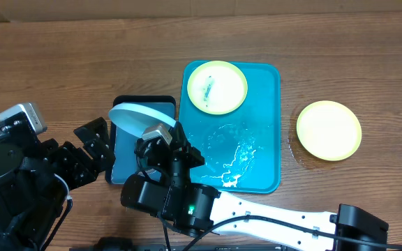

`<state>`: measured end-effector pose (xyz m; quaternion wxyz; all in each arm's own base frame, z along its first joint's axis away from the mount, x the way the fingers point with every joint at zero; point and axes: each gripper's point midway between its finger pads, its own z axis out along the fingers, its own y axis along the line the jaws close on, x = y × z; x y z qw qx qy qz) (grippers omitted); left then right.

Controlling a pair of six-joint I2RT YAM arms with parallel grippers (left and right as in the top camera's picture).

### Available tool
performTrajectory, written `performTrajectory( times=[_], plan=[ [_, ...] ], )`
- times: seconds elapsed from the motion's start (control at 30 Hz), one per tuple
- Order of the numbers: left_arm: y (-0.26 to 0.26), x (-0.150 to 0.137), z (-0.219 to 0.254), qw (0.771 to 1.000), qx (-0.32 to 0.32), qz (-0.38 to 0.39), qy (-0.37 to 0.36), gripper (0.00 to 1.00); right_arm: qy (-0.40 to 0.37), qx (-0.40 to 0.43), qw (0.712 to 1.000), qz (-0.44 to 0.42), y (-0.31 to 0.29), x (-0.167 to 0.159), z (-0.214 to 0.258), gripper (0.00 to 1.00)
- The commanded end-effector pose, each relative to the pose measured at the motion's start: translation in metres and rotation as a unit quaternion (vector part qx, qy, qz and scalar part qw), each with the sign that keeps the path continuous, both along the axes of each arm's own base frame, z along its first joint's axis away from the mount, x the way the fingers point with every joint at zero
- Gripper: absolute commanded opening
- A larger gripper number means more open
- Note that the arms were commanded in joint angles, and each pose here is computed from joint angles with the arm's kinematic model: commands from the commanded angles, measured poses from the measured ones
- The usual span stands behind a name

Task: Clean dirty plates on tray and stack at the side
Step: 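Lift the light-blue plate with the right gripper and tilt over basin, then carry the light-blue plate right and stack it on the yellow plate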

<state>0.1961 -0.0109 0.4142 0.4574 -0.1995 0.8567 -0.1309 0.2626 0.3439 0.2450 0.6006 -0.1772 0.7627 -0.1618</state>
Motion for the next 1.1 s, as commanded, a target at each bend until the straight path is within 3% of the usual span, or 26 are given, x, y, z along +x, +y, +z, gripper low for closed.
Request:
performTrajectory(
  times=[0.0, 0.63, 0.83, 1.07],
  plan=[
    [-0.001, 0.000, 0.004, 1.000, 0.004, -0.007, -0.006, 1.00, -0.021, 0.016, 1.000, -0.014, -0.006, 0.000, 0.019, 0.04],
    [-0.001, 0.000, 0.004, 1.000, 0.004, -0.007, -0.006, 1.00, -0.006, 0.024, 1.000, 0.000, 0.000, -0.001, 0.014, 0.04],
    [-0.001, 0.000, 0.004, 1.000, 0.004, -0.007, -0.006, 1.00, 0.044, 0.080, 0.996, 0.024, 0.010, 0.006, -0.003, 0.04],
    [-0.001, 0.000, 0.004, 1.000, 0.004, -0.007, -0.006, 1.00, 0.161, 0.175, 0.971, 0.021, 0.001, 0.039, -0.039, 0.04]
  ],
)
